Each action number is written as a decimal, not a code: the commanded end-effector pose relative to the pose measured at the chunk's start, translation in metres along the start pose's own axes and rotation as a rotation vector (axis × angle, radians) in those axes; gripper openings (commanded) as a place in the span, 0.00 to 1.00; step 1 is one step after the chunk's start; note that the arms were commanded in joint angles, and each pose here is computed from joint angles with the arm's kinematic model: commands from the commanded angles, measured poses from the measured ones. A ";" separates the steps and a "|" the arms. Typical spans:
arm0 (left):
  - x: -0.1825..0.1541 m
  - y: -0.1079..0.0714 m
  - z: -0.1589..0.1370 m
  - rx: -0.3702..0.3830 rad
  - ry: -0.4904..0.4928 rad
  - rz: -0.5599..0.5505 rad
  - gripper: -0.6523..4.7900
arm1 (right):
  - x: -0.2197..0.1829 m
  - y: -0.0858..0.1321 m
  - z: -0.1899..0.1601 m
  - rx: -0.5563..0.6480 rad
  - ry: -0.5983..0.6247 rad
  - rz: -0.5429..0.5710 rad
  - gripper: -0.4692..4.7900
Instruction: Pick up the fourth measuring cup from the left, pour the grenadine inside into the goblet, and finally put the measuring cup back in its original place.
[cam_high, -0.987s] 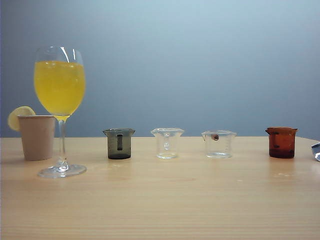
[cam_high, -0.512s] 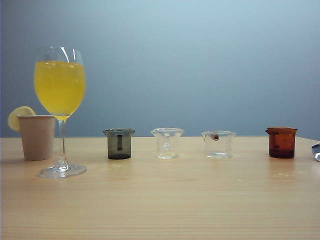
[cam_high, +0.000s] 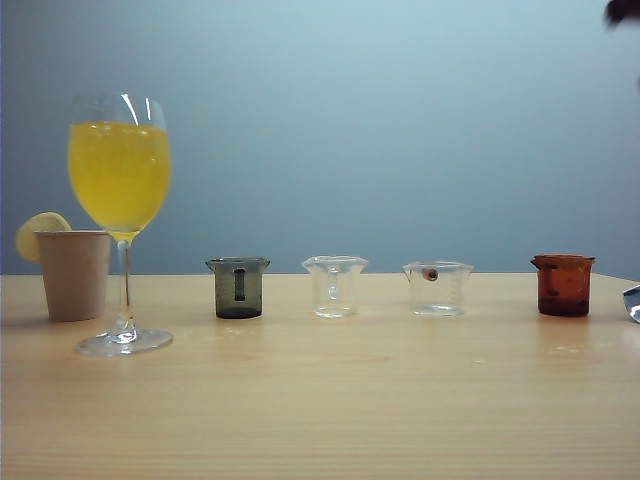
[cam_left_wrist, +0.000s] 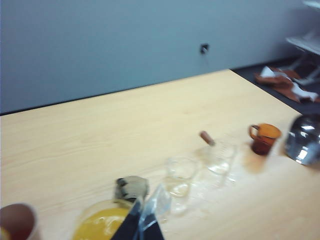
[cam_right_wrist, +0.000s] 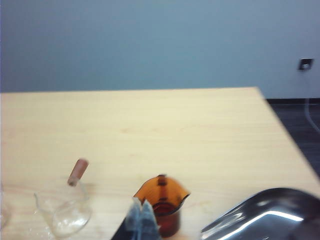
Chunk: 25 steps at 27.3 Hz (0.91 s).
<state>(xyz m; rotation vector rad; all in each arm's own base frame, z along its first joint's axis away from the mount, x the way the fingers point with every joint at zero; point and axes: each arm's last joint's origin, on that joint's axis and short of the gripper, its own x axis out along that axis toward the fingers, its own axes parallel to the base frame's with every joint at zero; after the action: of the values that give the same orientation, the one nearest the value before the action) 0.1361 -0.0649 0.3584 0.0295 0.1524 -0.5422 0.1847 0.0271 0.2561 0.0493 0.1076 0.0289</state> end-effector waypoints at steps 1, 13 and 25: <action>0.008 -0.008 0.003 0.064 0.007 -0.133 0.11 | 0.015 0.003 -0.018 0.013 -0.021 -0.052 0.09; 0.051 -0.015 -0.024 0.057 0.240 -0.225 0.11 | 0.080 0.009 -0.099 -0.011 0.062 -0.076 0.09; 0.056 -0.015 -0.026 0.119 0.240 -0.233 0.11 | 0.129 0.010 -0.123 -0.044 0.103 -0.097 1.00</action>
<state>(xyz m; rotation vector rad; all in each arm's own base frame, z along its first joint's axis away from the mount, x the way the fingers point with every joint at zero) 0.1728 -0.1043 0.3223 0.1911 0.3794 -0.7735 0.2927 0.0488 0.1172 -0.0098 0.2419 -0.0518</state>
